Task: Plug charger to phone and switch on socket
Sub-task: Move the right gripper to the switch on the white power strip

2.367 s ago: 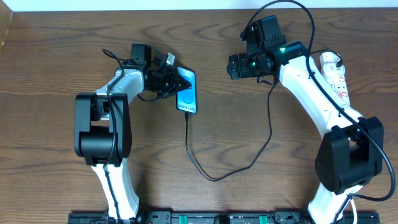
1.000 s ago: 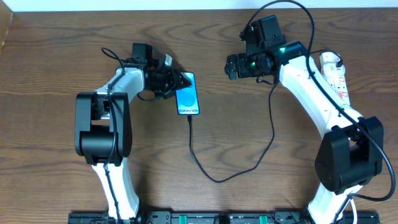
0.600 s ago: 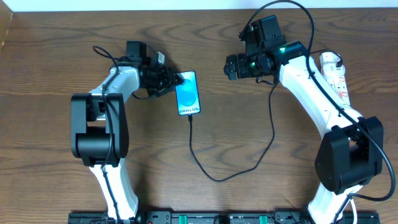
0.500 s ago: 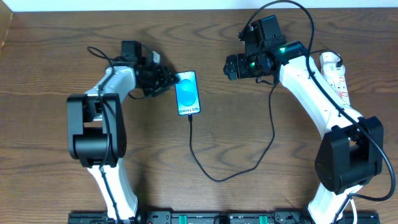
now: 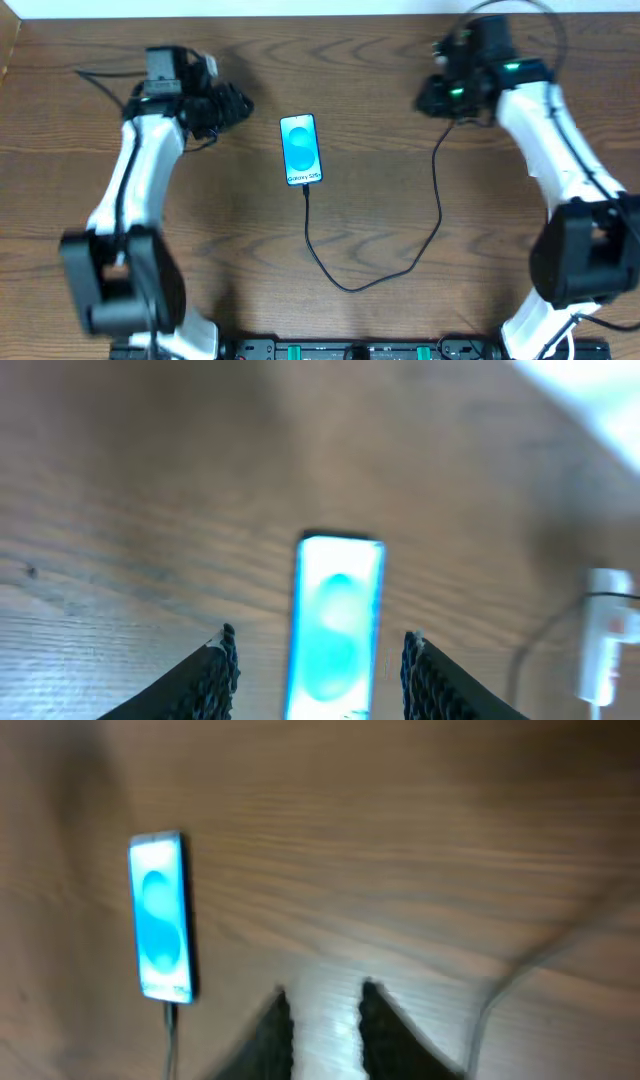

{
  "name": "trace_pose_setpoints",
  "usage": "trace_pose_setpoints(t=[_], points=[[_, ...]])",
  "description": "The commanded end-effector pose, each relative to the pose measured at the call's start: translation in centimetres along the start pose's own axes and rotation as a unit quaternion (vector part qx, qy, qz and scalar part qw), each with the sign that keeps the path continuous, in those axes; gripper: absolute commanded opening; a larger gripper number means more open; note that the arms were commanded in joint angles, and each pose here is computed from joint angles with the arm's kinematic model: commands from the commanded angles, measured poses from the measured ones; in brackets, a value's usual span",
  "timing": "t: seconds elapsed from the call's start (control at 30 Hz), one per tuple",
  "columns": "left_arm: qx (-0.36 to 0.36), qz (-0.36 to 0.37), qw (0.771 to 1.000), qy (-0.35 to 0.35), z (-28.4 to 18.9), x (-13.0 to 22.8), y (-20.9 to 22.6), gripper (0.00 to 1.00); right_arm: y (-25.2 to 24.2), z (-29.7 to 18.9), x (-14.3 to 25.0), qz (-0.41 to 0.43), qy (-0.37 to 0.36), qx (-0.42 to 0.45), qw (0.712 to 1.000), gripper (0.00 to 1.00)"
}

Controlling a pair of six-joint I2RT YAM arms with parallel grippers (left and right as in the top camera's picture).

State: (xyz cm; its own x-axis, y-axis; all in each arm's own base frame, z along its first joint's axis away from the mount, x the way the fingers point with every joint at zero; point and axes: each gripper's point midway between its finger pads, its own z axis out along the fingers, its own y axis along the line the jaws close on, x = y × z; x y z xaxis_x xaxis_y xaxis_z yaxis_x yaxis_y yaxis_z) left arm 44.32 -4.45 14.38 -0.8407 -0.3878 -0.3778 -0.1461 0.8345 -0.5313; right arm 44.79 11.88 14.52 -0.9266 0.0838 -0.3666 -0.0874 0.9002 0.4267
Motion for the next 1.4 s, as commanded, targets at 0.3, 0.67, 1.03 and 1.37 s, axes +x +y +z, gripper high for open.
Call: trace_pose_setpoints(t=[0.3, 0.67, 1.03, 1.37], points=[[0.047, 0.086, 0.994, -0.052, -5.8, 0.7, -7.6, 0.65, -15.4, -9.2, -1.1, 0.162, -0.08, 0.056, 0.982, 0.01], [0.047, 0.087, 0.994, -0.044, -5.6, 1.2, -7.8, 0.86, -25.4, -10.6, 2.2, 0.278, -0.157, 0.022, 0.948, 0.01], [0.045, 0.085, 0.995, -0.039, -5.6, 1.4, -7.7, 0.86, -27.6, -7.6, 2.1, 0.306, -0.173, -0.001, 0.936, 0.01], [0.045, 0.086, 0.995, -0.039, -5.6, 1.4, -7.7, 0.87, -29.4, -3.5, 1.6, 0.322, -0.173, -0.022, 0.93, 0.01]])
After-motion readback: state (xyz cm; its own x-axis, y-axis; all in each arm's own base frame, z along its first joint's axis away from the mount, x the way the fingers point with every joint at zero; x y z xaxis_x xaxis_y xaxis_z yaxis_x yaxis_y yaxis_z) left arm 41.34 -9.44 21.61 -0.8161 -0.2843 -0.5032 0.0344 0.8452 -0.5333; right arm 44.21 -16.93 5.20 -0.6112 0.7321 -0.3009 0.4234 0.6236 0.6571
